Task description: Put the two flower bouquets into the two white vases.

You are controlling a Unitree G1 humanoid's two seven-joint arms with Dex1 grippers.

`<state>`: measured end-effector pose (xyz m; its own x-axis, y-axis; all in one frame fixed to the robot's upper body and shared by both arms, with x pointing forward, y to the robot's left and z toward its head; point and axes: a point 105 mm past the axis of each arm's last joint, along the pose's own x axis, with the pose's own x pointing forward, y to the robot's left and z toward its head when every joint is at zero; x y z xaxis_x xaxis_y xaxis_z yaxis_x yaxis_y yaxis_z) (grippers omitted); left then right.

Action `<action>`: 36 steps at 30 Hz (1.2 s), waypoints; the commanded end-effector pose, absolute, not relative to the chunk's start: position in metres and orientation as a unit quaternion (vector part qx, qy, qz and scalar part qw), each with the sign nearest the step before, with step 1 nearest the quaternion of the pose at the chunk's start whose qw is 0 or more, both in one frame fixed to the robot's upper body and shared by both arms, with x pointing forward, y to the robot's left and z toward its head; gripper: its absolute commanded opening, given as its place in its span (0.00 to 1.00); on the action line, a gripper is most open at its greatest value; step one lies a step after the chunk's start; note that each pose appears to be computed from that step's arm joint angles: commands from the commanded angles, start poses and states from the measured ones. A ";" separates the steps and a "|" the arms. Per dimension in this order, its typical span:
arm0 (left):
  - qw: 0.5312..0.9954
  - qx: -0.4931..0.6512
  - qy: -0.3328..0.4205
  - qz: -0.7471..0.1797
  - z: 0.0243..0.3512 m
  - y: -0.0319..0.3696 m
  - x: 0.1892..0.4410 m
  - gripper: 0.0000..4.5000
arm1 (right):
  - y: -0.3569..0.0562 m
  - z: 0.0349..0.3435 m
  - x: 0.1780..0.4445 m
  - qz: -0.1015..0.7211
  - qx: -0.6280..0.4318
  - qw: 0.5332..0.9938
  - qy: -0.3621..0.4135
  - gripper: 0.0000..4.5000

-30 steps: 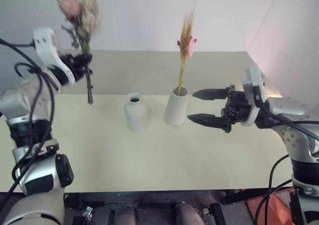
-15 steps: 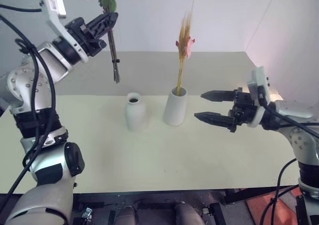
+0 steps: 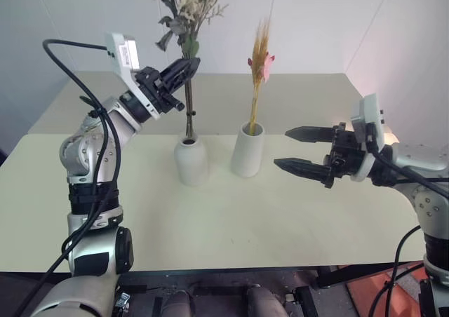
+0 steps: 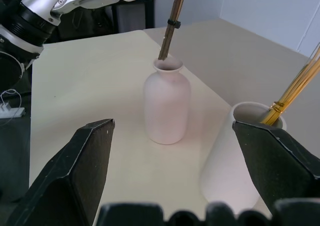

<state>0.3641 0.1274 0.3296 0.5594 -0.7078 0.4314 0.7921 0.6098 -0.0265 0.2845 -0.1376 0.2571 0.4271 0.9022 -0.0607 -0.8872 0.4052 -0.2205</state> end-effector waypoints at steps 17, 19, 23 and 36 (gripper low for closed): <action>0.882 -0.076 -0.219 -0.411 0.312 0.127 0.363 0.03 | -0.139 0.270 0.273 0.532 -0.127 0.835 -0.060 1.00; 0.882 -0.076 -0.222 -0.408 0.312 0.128 0.364 0.03 | -0.140 0.270 0.273 0.531 -0.127 0.836 -0.059 1.00; 0.884 -0.078 -0.224 -0.403 0.311 0.131 0.366 0.03 | -0.139 0.270 0.273 0.531 -0.126 0.836 -0.060 1.00; 0.890 -0.066 -0.194 -0.408 0.296 0.142 0.354 0.58 | -0.140 0.269 0.273 0.533 -0.126 0.835 -0.055 1.00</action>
